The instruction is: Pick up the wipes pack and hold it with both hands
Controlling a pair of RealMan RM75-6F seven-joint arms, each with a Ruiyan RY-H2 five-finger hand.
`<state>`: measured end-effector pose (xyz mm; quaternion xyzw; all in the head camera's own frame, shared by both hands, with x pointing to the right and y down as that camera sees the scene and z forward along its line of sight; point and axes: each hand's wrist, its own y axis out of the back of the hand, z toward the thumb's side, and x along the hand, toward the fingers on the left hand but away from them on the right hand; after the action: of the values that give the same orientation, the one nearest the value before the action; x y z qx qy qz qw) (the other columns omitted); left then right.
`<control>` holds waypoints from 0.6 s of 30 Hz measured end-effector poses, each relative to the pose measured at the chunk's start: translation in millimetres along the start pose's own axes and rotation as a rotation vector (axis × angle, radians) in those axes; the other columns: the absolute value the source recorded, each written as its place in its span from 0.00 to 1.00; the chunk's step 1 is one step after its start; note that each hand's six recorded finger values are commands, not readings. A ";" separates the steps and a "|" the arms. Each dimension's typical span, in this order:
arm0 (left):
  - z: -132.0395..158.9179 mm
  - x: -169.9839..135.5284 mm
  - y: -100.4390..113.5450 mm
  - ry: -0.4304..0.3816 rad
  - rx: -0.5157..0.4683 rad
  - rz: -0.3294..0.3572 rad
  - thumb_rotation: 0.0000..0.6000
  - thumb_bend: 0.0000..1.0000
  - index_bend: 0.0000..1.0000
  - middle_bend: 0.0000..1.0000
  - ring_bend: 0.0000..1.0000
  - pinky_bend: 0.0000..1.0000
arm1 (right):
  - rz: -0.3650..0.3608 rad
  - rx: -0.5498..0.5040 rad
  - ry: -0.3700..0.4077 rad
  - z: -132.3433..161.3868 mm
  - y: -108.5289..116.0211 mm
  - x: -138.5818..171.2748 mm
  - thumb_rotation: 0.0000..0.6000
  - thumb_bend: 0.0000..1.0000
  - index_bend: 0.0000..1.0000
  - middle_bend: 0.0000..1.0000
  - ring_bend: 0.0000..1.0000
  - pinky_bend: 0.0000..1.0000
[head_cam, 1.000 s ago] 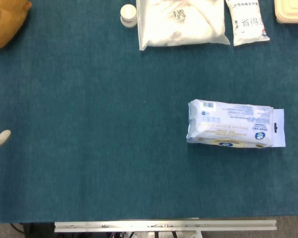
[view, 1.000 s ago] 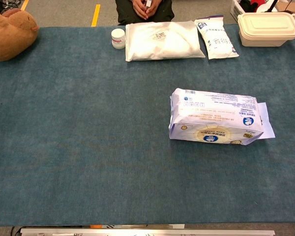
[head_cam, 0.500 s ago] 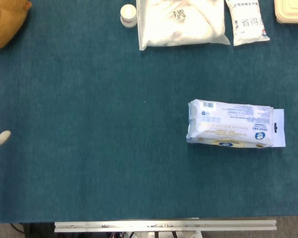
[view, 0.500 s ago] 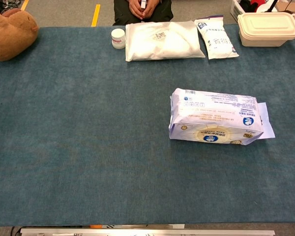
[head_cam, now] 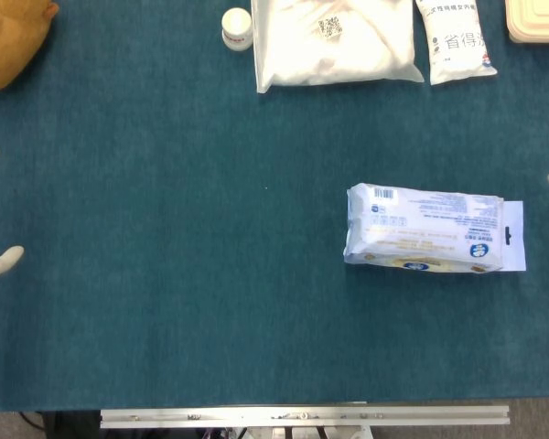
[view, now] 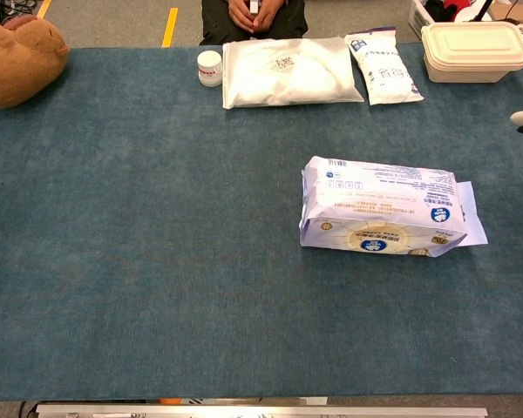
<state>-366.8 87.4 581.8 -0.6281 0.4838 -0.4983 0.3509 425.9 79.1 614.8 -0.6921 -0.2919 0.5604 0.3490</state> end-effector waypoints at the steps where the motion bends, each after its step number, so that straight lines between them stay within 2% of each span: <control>1: -0.6 -0.2 -0.4 0.001 0.000 -0.001 1.00 0.10 0.15 0.01 0.00 0.09 | 0.006 -0.002 0.001 0.8 -2.8 -3.7 1.00 0.00 0.00 0.12 0.09 0.12; 12: -6.0 -2.8 2.3 0.013 0.000 0.000 1.00 0.10 0.15 0.01 0.00 0.09 | 0.057 -0.061 -0.003 9.4 -38.0 -39.1 1.00 0.00 0.00 0.12 0.09 0.12; 18: -7.8 -3.6 2.6 0.014 0.000 -0.003 1.00 0.10 0.15 0.01 0.00 0.09 | 0.064 -0.096 -0.029 12.6 -50.5 -46.6 1.00 0.00 0.00 0.12 0.09 0.12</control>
<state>-375.1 90.4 580.4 -0.6254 0.4852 -0.5032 0.3467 403.6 73.6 680.7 -0.7090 -0.3012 0.5663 0.2929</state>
